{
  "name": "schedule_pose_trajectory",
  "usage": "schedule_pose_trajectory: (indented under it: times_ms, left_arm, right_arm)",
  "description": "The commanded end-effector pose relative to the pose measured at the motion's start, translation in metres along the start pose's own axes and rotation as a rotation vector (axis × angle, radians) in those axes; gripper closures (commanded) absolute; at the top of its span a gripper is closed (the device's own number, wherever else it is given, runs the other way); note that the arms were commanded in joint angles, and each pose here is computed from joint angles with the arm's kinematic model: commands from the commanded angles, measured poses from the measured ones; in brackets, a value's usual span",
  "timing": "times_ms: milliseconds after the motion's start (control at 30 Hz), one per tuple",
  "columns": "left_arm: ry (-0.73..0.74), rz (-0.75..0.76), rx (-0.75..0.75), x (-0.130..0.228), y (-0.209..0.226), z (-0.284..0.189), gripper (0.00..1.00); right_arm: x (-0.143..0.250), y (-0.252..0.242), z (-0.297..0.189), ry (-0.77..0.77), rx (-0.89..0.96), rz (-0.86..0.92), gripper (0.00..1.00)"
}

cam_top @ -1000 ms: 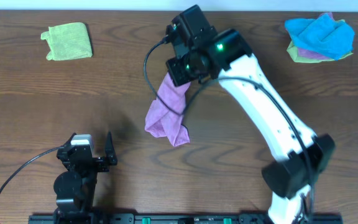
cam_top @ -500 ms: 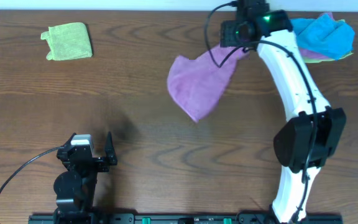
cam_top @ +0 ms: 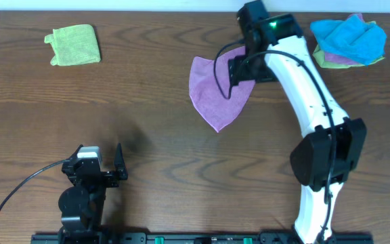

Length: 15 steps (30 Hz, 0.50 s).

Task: Fold the cloth
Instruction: 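Pull the pink cloth off the pile toward the table center, then lower the pink cloth onto the table with the right gripper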

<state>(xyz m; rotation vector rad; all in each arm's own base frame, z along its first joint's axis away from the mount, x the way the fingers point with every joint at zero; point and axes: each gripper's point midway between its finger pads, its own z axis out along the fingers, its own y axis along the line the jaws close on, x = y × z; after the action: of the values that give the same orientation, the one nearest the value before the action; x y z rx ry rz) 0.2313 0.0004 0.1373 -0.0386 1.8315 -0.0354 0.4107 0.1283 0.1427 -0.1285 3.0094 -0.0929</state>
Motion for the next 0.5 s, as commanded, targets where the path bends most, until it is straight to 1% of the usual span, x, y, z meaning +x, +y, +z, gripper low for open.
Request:
schedule_pose_trajectory:
  times_ms: [0, 133, 200, 333, 467]
  left_arm:
    - [0.024, -0.003, -0.001, 0.012, 0.000, 0.003, 0.05]
    - [0.024, -0.003, -0.001, 0.012, 0.000, 0.003, 0.05]
    - [0.024, -0.003, -0.001, 0.012, 0.000, 0.003, 0.05]
    - [0.024, -0.003, -0.001, 0.012, 0.000, 0.003, 0.05]
    - [0.024, -0.003, -0.001, 0.012, 0.000, 0.003, 0.04]
  right_arm:
    - [0.013, 0.011, -0.008, 0.024, 0.016, -0.057, 0.12]
    - [0.029, 0.014, -0.027, 0.025, 0.076, -0.108, 0.11]
    - [0.036, 0.013, -0.043, 0.000, 0.107, -0.132, 0.09]
    - [0.052, 0.015, -0.073, -0.065, 0.103, -0.157, 0.08]
    - [0.078, 0.003, -0.076, -0.101, 0.091, -0.149, 0.08]
